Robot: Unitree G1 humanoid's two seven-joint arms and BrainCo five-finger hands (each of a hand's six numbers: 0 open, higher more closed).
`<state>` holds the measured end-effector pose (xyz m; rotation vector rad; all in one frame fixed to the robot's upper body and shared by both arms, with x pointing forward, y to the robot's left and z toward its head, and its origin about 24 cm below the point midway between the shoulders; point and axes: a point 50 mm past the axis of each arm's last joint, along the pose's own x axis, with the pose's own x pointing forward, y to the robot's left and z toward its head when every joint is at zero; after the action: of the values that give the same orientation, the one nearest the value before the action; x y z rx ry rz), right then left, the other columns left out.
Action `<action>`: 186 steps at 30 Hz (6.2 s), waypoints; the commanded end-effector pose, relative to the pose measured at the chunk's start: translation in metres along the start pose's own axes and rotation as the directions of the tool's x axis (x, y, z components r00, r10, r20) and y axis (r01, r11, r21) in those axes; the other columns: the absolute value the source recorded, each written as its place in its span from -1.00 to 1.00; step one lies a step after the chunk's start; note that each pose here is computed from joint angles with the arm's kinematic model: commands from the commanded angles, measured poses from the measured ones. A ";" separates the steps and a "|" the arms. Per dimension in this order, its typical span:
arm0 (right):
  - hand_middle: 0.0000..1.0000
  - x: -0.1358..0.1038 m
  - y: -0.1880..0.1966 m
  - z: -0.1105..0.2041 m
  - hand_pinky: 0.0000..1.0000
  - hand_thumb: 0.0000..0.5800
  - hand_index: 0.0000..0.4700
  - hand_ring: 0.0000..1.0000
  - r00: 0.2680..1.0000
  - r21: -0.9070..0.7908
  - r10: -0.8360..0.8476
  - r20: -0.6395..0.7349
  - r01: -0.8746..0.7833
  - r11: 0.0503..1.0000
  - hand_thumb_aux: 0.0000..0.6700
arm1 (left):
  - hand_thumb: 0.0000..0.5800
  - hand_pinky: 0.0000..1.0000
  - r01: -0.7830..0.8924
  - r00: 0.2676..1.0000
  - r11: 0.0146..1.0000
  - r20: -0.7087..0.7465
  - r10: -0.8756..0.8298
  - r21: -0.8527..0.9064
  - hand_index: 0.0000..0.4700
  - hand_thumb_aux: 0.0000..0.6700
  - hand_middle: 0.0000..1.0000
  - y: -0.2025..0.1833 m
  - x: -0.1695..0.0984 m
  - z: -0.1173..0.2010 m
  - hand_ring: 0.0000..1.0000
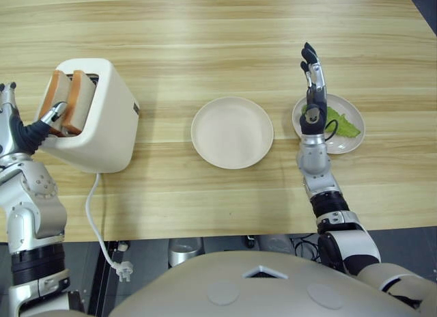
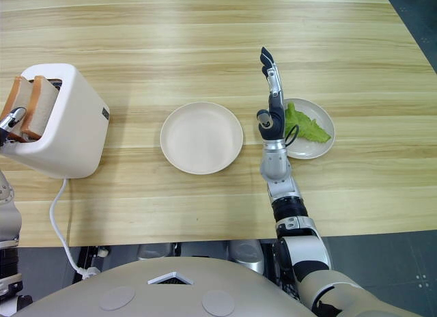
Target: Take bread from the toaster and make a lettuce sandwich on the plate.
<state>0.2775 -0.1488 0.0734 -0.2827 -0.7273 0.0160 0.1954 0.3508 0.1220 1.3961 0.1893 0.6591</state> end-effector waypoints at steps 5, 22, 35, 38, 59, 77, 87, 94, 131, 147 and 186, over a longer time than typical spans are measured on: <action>-1.00 -0.003 -0.005 0.000 -1.00 -1.00 -1.00 -1.00 1.000 -0.026 -0.015 -0.002 0.015 1.000 -1.00 | 0.53 -1.00 0.014 1.000 1.000 0.013 -0.014 0.027 0.01 0.03 -1.00 -0.011 0.006 0.002 -1.00; -1.00 -0.002 -0.002 -0.001 -1.00 -1.00 -1.00 -1.00 1.000 -0.035 -0.004 -0.006 0.004 0.999 -1.00 | 1.00 -1.00 -0.054 0.992 0.998 0.114 0.055 -0.010 0.96 1.00 -1.00 -0.009 0.007 0.023 -1.00; -1.00 0.003 -0.004 -0.001 -1.00 -1.00 -1.00 -1.00 1.000 -0.042 -0.012 0.000 0.012 0.999 -1.00 | 1.00 1.00 -0.254 0.951 0.966 0.169 0.260 -0.052 0.96 1.00 1.00 0.040 0.017 0.036 1.00; -1.00 0.009 -0.013 0.003 -1.00 -1.00 -1.00 -1.00 0.998 -0.052 -0.049 0.029 0.050 0.997 -1.00 | 1.00 1.00 -0.376 0.901 0.925 0.212 0.378 -0.054 0.96 1.00 1.00 0.074 0.024 0.046 1.00; -1.00 -0.023 -0.162 -0.029 -1.00 -1.00 -1.00 -1.00 0.958 -0.966 0.250 -0.139 -0.187 0.180 -1.00 | 1.00 1.00 0.327 0.512 0.904 0.856 0.074 -0.274 0.96 1.00 1.00 0.077 0.010 0.231 1.00; -1.00 -0.044 -0.167 -0.058 -1.00 -1.00 -1.00 -1.00 0.897 -0.934 0.290 -0.333 -0.356 0.028 -1.00 | 1.00 1.00 0.814 -0.019 0.476 0.834 -0.552 0.334 0.96 1.00 1.00 -0.094 -0.025 0.293 1.00; -1.00 -0.052 -0.165 -0.067 -1.00 -1.00 -1.00 -1.00 0.851 -0.883 0.270 -0.451 -0.470 0.005 -1.00 | 1.00 1.00 0.909 0.099 0.395 0.856 -0.508 0.129 0.96 1.00 1.00 -0.121 -0.033 0.298 1.00; -1.00 -0.055 -0.166 -0.070 -1.00 -1.00 -1.00 -1.00 0.834 -0.864 0.259 -0.487 -0.503 -0.006 -1.00 | 1.00 1.00 0.900 0.149 0.424 0.847 -0.511 0.098 0.96 1.00 1.00 -0.124 -0.029 0.294 1.00; -1.00 -0.058 -0.161 -0.082 -1.00 1.00 0.96 -1.00 0.783 -0.784 0.137 -0.607 -0.618 0.059 1.00 | -1.00 -0.18 0.653 0.297 0.748 0.868 -0.397 0.119 -1.00 -1.00 -0.18 -0.105 -0.007 0.290 -0.18; 1.00 -0.007 -0.135 -0.056 1.00 1.00 0.96 1.00 0.933 -0.857 0.230 -0.276 -0.347 0.382 1.00 | -1.00 -0.49 0.320 0.491 0.947 0.851 -0.186 0.023 -1.00 -1.00 -0.49 -0.092 0.003 0.276 -0.49; 1.00 0.014 0.030 -0.063 1.00 1.00 0.96 1.00 0.678 -0.671 0.687 -0.260 -0.639 0.376 1.00 | -1.00 -1.00 -0.051 0.930 0.992 0.356 0.089 -0.114 -1.00 -1.00 -1.00 0.046 0.004 0.053 -1.00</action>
<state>0.3342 -0.1289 0.0341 -1.3586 -0.6266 0.5107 0.2115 0.3071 0.1804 1.3958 -0.2333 0.4700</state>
